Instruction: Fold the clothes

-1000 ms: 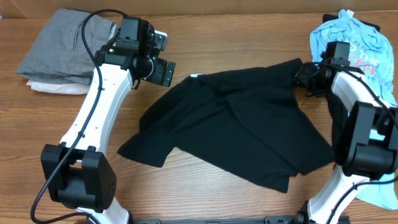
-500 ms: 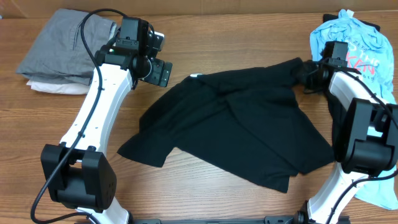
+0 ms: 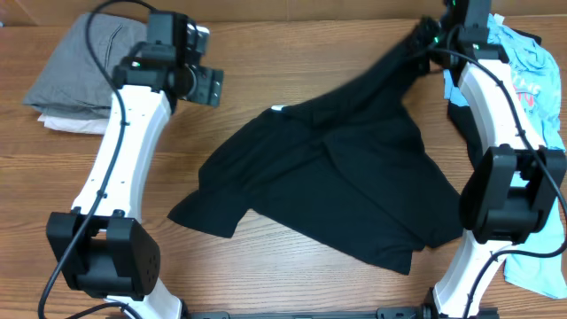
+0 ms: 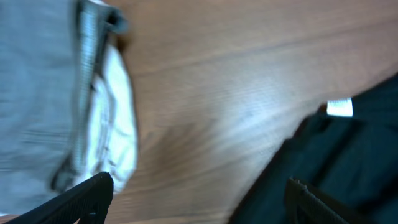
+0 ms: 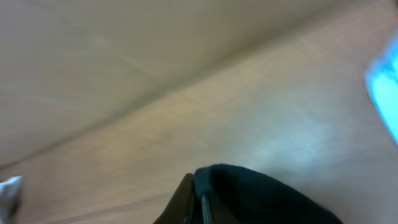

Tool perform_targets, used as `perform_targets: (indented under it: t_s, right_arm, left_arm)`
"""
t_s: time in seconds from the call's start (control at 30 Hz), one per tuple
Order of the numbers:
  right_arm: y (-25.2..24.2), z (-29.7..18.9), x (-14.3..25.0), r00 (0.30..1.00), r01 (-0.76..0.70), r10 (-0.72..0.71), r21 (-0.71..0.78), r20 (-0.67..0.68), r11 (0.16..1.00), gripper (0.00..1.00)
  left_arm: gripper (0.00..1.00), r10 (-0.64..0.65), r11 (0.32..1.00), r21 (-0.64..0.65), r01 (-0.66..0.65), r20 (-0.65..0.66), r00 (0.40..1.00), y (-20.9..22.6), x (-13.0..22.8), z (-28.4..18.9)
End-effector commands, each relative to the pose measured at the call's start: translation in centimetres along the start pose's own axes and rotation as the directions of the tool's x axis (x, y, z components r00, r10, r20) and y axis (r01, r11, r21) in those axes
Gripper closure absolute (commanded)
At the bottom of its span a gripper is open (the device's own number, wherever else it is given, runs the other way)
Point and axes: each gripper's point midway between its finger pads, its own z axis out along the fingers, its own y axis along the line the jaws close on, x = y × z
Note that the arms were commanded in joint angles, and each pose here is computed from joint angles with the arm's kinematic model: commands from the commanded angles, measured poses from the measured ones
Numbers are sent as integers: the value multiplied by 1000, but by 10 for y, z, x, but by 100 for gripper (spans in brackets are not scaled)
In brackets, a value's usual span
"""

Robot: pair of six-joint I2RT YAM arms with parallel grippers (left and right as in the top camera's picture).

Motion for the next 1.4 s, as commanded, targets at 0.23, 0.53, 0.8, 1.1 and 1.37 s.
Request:
perform_targets:
  t_s: [0.23,0.53,0.8,1.1,1.37]
  right_arm:
    - [110,-23,-24,985,145,-126,-168,122,975,96]
    - [192,-27,-5,965,213,-162,-253,208,944,96]
    - [209,-31,-8,957,202,-135,-256,255,945,96]
    - [152,8,-27,952,155,-107,-153,286,976,96]
    - [130,65,-21,934,157,-92,-165,344,974,27]
  left_arm:
    - [11,-113,989,-83,121,94,989,58,-27,-34]
    - [12,-171,974,-127,186,123,978,93,-21,-60]
    - [12,-175,970,-137,199,171,970,99,-24,-85]
    - [11,-152,984,-63,165,176,973,78,-30,-85]
    - [11,32,996,76,-45,168,985,1,-40,-74]
